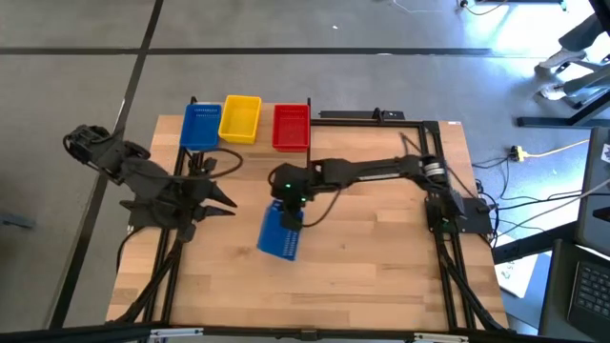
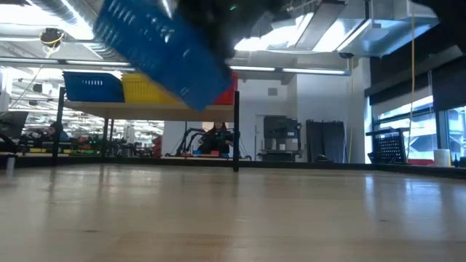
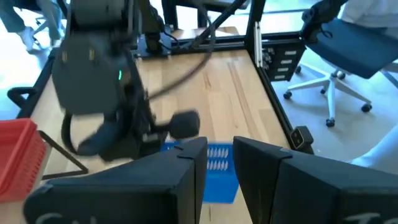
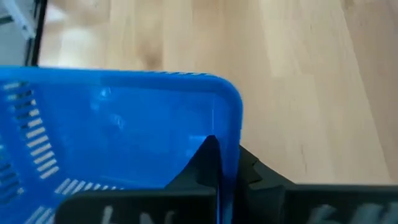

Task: Stack baskets on shelf by color
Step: Stack the blue bin on top of the blue bins on the shelf, then return to Home Position

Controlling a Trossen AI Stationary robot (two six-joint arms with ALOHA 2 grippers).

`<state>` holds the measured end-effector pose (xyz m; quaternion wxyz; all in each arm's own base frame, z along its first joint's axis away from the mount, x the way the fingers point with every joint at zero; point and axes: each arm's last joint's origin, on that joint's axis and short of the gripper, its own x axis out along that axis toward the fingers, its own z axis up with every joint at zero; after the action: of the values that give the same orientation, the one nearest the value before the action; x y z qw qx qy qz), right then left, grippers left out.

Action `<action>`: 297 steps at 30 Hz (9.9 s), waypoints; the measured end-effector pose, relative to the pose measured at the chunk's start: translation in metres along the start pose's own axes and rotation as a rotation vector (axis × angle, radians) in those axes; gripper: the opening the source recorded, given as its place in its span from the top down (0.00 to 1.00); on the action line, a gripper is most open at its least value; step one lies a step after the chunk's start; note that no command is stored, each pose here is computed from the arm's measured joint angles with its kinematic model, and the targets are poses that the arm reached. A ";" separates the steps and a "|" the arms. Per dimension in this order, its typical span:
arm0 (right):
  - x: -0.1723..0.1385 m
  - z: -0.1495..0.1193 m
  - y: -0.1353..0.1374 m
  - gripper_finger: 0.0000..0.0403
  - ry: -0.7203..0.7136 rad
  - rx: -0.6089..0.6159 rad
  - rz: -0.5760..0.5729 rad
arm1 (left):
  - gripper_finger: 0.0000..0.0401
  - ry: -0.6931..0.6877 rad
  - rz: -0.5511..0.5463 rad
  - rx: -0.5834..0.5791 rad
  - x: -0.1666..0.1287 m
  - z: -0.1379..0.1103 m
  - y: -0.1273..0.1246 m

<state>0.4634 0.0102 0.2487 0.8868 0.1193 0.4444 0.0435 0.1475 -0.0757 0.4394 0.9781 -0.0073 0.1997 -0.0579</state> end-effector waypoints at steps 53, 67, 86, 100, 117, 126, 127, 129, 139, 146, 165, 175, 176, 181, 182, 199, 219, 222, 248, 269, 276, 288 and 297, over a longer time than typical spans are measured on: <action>-0.050 0.036 0.067 0.73 0.049 -0.266 -0.121 | 0.83 0.337 0.388 -0.908 0.020 -0.063 0.006; -0.124 0.037 0.080 0.73 -0.040 -0.374 -0.079 | 0.83 0.421 0.444 -1.013 0.093 -0.132 0.002; -0.145 0.025 0.080 0.73 0.053 -0.372 -0.077 | 0.83 0.517 0.553 -0.866 0.163 -0.179 0.016; -0.145 0.024 0.080 0.73 0.061 -0.375 -0.075 | 0.83 0.573 0.546 -0.844 0.185 -0.189 0.024; -0.144 0.022 0.080 0.73 0.081 -0.372 -0.077 | 0.98 0.755 0.505 -0.866 0.212 -0.212 0.037; -0.169 0.016 0.085 0.73 0.074 -0.427 -0.069 | 1.00 0.635 0.405 -0.938 0.172 -0.174 0.047; -0.174 0.015 0.086 0.73 0.064 -0.437 -0.066 | 1.00 0.613 0.415 -0.950 0.162 -0.169 0.049; -0.184 0.014 0.089 0.73 0.045 -0.446 -0.061 | 1.00 0.566 0.444 -0.972 0.143 -0.161 0.052; -0.211 0.010 0.090 0.73 0.000 -0.448 -0.058 | 1.00 0.314 0.667 -0.960 0.035 -0.089 0.065; -0.213 0.002 0.085 0.73 0.078 -0.442 -0.132 | 1.00 0.212 0.901 -0.944 -0.021 -0.051 0.080; -0.216 0.005 0.076 0.73 0.043 -0.356 -0.418 | 1.00 0.164 1.389 -0.944 -0.060 -0.049 0.130; -0.218 0.006 0.072 0.73 0.019 -0.335 -0.560 | 1.00 0.248 1.502 -0.935 -0.065 -0.054 0.147; -0.218 0.006 0.072 0.73 0.019 -0.336 -0.561 | 1.00 0.257 1.510 -0.937 -0.063 -0.055 0.149; -0.218 0.006 0.072 0.73 0.019 -0.337 -0.561 | 1.00 0.296 1.540 -0.919 -0.055 -0.061 0.162; -0.218 0.006 0.072 0.73 0.019 -0.337 -0.561 | 1.00 0.315 1.544 -0.912 -0.053 -0.063 0.165; -0.218 0.006 0.072 0.73 0.019 -0.337 -0.560 | 1.00 0.410 1.564 -0.842 -0.039 -0.074 0.194; -0.218 0.006 0.072 0.73 0.018 -0.334 -0.560 | 0.92 0.546 1.524 -0.785 -0.037 -0.079 0.212; -0.218 0.006 0.072 0.73 0.018 -0.334 -0.560 | 0.87 0.551 1.526 -0.783 -0.036 -0.079 0.213; -0.281 -0.019 0.090 0.79 -0.132 -0.222 -0.760 | 1.00 0.415 0.873 -0.507 -0.055 -0.022 0.160; -0.420 -0.125 0.072 1.00 -0.419 0.021 -0.456 | 1.00 0.097 0.524 -0.352 -0.123 -0.040 0.074; -0.401 -0.164 0.059 1.00 -0.396 0.102 -0.412 | 1.00 -0.004 0.436 -0.350 -0.128 -0.072 0.065; -0.348 -0.218 0.039 1.00 -0.572 0.111 -0.258 | 1.00 -0.274 0.353 -0.304 -0.113 -0.125 0.063; -0.320 -0.262 0.020 1.00 -0.687 0.049 -0.075 | 1.00 -0.409 0.279 -0.296 -0.091 -0.154 0.066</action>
<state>0.0622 0.0162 0.3520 0.9825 0.1319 0.1246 -0.0425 0.0112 0.0016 0.3312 0.9849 -0.1339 0.0035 0.1099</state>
